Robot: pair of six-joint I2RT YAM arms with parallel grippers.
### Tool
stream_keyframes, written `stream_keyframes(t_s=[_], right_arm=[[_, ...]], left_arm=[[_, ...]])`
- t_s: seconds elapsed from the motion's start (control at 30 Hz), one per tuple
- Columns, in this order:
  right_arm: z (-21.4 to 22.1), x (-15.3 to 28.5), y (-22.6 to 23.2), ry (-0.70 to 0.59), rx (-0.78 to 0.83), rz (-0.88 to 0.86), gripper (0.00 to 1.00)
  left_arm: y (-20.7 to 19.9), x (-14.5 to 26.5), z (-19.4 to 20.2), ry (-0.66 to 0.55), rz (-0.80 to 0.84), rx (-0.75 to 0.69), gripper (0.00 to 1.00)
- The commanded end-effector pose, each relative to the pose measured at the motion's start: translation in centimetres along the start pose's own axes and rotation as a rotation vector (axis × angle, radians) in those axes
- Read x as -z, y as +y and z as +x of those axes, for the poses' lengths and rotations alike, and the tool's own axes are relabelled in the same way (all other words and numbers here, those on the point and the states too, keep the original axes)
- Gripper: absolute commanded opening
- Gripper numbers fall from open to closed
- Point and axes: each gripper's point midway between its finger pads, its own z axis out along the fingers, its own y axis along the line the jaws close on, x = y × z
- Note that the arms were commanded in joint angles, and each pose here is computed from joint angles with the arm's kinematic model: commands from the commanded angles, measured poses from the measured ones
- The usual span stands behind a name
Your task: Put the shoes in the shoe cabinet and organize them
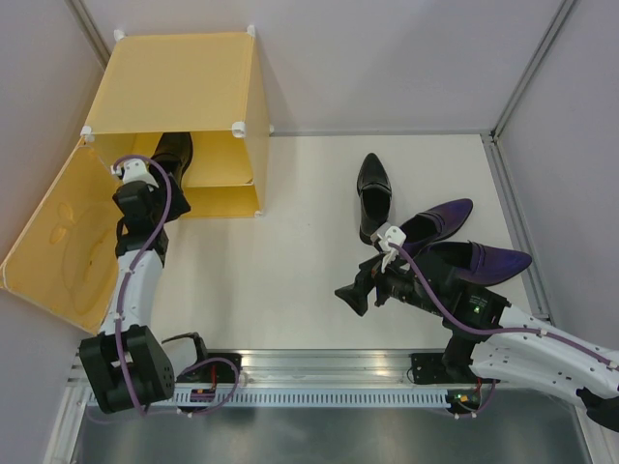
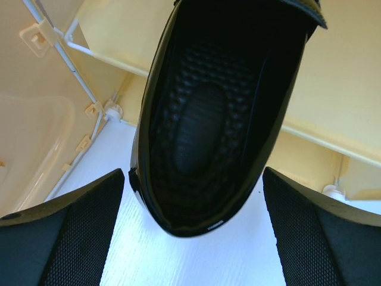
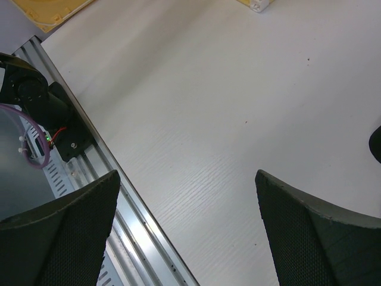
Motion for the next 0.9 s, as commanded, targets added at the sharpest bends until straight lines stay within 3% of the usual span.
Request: stream_keyframes(t_s=[0.0, 0.13, 0.33, 0.43, 0.67, 0.73, 0.87], right_arm=[[-0.9, 0.2, 0.8, -0.034, 0.013, -0.038, 0.98], [-1.0, 0.2, 0.7, -0.042, 0.014, -0.036, 0.98], [-0.9, 0.0, 0.7, -0.036, 0.017, -0.03, 0.98], [-1.0, 0.1, 0.6, -0.044, 0.017, -0.025, 0.98], [-0.7, 0.1, 0.5, -0.033, 0.014, -0.023, 0.98], [-0.7, 0.0, 0.4, -0.033, 0.014, -0.019, 0.98], [-0.8, 0.0, 0.4, -0.03, 0.016, -0.017, 0.98]], left_arm=[[0.1, -1.0, -1.6, -0.051, -0.001, -0.044, 1.0], [0.2, -1.5, -1.2, -0.035, -0.007, -0.054, 0.98], [0.0, -1.5, -2.0, -0.072, 0.004, -0.05, 0.84], [-0.2, -1.5, -2.4, -0.082, 0.013, -0.048, 0.72], [-0.8, -0.4, -5.4, -0.177, 0.032, -0.026, 0.3], [-0.9, 0.0, -6.8, -0.207, 0.034, -0.025, 0.28], [-1.3, 1.0, -9.4, -0.267, 0.04, -0.012, 0.11]])
